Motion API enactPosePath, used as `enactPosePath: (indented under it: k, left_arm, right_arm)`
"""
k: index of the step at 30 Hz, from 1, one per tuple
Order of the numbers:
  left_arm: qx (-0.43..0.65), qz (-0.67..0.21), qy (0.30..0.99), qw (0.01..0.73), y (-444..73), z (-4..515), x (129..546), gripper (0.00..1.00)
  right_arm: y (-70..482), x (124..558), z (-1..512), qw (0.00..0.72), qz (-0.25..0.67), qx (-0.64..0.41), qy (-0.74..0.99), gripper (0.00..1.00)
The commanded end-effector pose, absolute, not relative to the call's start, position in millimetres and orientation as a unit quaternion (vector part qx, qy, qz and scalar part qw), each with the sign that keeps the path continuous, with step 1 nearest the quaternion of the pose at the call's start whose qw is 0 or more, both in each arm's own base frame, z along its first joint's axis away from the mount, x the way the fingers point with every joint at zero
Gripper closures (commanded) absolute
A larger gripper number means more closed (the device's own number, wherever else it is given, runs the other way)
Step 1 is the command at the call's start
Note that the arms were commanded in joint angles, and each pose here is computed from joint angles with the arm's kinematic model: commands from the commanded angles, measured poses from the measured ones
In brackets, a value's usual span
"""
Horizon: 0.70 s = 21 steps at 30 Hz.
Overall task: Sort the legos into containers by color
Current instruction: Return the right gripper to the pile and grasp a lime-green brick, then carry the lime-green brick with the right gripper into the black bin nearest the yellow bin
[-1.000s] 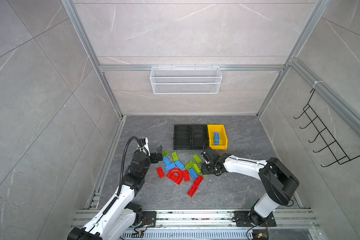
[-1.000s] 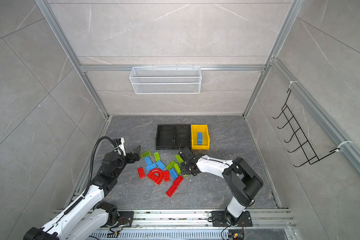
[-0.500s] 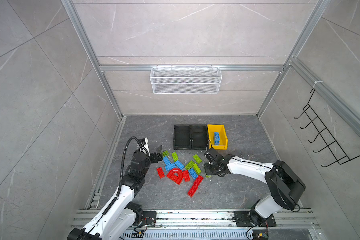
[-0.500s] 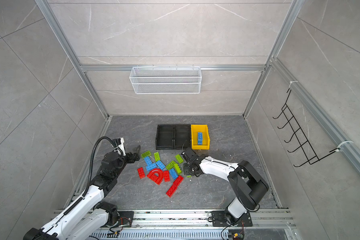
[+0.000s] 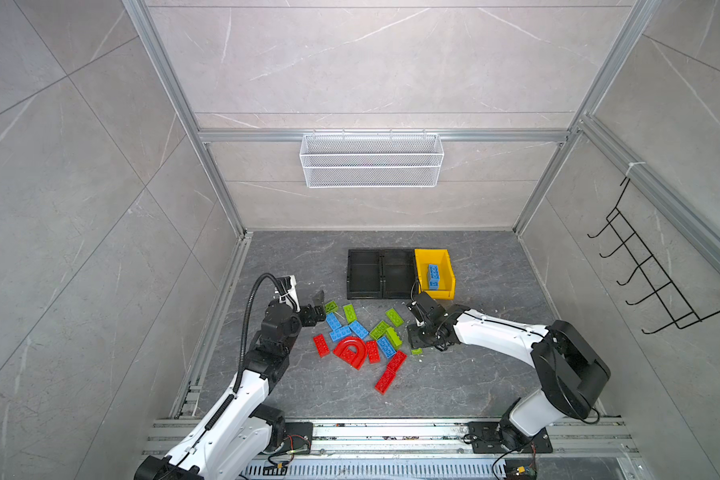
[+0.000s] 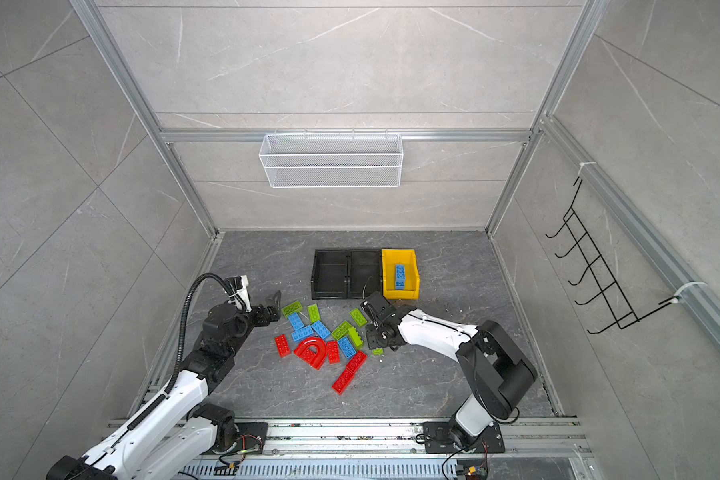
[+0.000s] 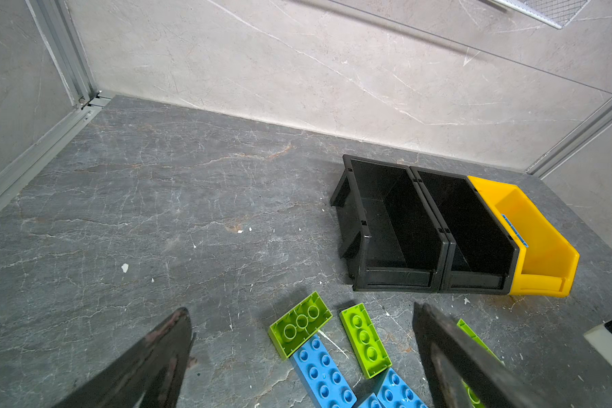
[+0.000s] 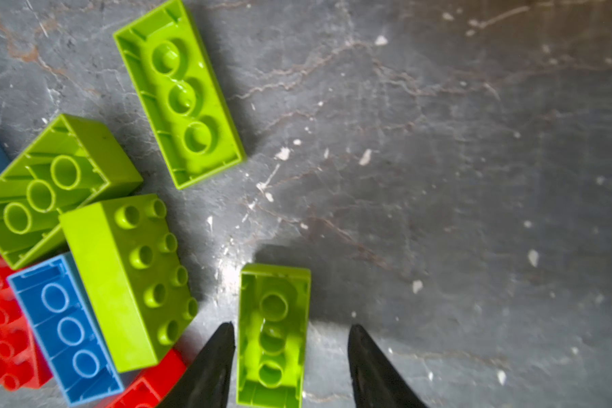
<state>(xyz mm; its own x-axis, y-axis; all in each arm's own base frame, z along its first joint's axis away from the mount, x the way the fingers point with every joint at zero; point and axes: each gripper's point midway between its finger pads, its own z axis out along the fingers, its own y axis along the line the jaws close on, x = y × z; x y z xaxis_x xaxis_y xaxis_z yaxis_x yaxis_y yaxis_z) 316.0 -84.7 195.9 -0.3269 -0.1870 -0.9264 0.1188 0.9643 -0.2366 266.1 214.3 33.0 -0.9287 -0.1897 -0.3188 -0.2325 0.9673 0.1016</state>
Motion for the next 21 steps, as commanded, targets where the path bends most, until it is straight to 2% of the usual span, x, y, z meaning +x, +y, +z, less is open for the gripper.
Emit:
enactPosePath:
  k: [1,10,16,21]
  left_arm:
    - [-0.027,-0.134,0.796,0.59,-83,202,317,0.0]
    - [-0.027,-0.136,0.798,0.587,-84,201,318,0.0]
    - [-0.029,-0.133,0.797,0.588,-83,201,318,0.0]
    - [-0.026,-0.134,0.798,0.587,-84,200,318,0.0]
  right_arm:
    - [220,267,27,0.147,0.065,-0.122,0.979,0.45]
    - [216,266,13,0.132,0.044,-0.124,0.982,0.49]
    - [214,268,15,0.143,0.041,-0.12,0.982,0.62]
    - [221,273,29,0.168,0.068,-0.117,0.977,0.67]
